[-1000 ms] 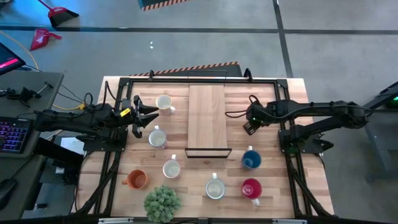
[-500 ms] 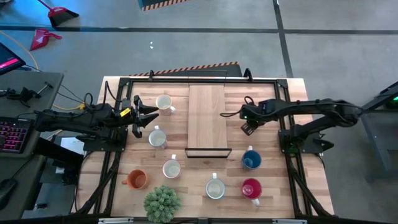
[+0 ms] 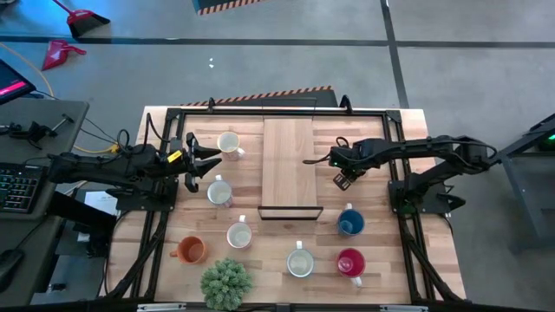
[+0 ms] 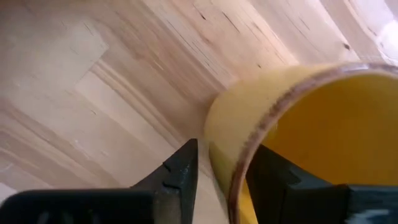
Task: Place coffee mugs
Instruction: Put the yellow cup on the shelf
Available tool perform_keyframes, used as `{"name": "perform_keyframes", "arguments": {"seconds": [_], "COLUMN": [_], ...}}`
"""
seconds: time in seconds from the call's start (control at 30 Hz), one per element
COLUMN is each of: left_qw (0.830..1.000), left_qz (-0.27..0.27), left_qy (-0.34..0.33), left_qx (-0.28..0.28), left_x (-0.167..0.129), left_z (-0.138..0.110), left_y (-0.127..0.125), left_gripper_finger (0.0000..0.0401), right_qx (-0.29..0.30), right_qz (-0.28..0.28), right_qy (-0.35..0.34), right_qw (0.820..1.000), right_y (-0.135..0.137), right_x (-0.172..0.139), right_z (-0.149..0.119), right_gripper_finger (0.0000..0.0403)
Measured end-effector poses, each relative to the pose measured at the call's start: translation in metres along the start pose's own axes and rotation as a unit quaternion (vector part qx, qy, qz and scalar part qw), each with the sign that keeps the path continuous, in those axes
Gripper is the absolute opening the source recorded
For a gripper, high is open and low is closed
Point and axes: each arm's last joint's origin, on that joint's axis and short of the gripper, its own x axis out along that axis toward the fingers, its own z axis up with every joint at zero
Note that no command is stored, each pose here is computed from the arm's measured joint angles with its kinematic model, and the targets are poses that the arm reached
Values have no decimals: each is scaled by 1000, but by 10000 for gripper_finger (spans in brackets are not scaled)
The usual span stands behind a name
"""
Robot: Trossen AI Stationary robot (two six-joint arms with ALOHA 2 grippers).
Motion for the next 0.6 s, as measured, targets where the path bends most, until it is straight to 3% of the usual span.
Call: {"name": "perform_keyframes", "arguments": {"seconds": [0.2,0.4,0.6], "left_qw": [1000,1000,1000], "left_qz": [0,0,1], "left_qy": [0,1,4], "left_qx": [2,2,3], "left_x": [0,0,0], "left_z": [0,0,-1], "left_y": [0,0,0], "left_gripper_finger": [129,129,129], "right_qx": [-3,-10,-53], "right_qz": [1,0,0], "right_qy": [3,-8,-61], "right_qw": [1000,1000,997], "right_y": [1,1,2], "right_x": [2,-3,-51], "right_z": [1,5,32], "right_gripper_finger": [9,2,1]}}
